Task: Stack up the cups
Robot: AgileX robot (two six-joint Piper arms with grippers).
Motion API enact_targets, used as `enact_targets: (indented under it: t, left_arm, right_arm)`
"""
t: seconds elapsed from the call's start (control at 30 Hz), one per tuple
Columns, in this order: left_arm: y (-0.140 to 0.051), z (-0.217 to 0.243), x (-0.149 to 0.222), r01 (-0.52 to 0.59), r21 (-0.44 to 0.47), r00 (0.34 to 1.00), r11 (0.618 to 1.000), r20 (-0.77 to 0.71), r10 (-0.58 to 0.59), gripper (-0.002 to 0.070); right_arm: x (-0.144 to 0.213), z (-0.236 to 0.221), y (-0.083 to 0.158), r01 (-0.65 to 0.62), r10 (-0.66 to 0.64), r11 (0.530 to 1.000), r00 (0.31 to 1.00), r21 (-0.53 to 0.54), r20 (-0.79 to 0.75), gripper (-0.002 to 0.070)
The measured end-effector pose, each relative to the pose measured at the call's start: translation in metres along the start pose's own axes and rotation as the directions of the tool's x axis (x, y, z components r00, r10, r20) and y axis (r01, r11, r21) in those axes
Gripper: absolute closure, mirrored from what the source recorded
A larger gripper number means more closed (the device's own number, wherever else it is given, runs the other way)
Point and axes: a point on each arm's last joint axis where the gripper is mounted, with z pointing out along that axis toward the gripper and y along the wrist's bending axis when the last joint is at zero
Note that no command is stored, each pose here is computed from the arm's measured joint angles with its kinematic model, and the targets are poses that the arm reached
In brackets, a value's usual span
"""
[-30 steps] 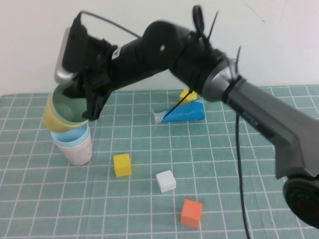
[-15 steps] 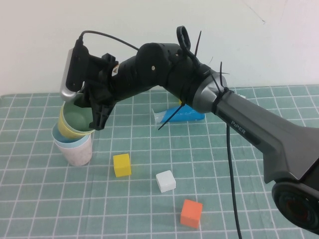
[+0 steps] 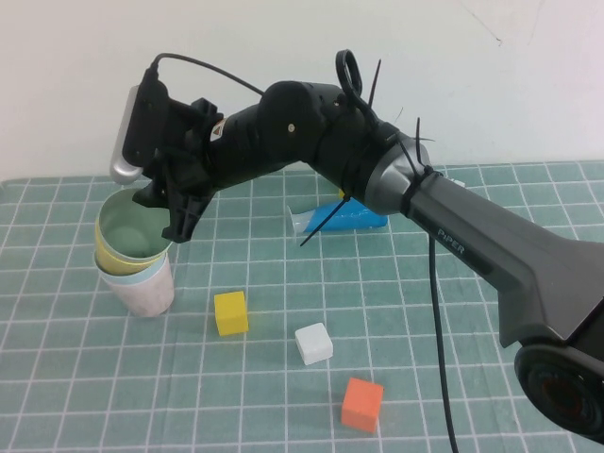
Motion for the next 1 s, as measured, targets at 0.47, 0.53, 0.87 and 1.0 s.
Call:
enact_targets:
  t: [0.47,0.53,0.87,1.0]
  left_arm:
    - [0.0,0.0,0.0,-0.002,0.0,1.0,1.0,0.0,0.002,0.0676]
    - [0.0,0.0,0.0,-0.002,0.0,1.0,1.0,0.0,0.002,0.0676]
    - [0.0,0.0,0.0,0.002,0.0,1.0,1.0,0.0,-0.002,0.0676]
    - [0.0,-0.003,-0.001,0.01,0.002,1.0,1.0,0.016,-0.01,0.0676]
  right_arm:
    - [-0.011,-0.01,-0.002,-0.015,0.015,1.0,0.999,0.005,0.038,0.039]
    - [-0.017,-0.017,-0.003,-0.009,0.009,1.0,0.999,0.001,0.043,0.0392]
    - [-0.048,-0.122,-0.016,0.139,-0.114,0.988,0.943,0.059,-0.314,0.0659]
    - [-0.063,-0.195,-0.029,0.146,-0.015,0.956,0.889,0.253,-0.457,0.0675]
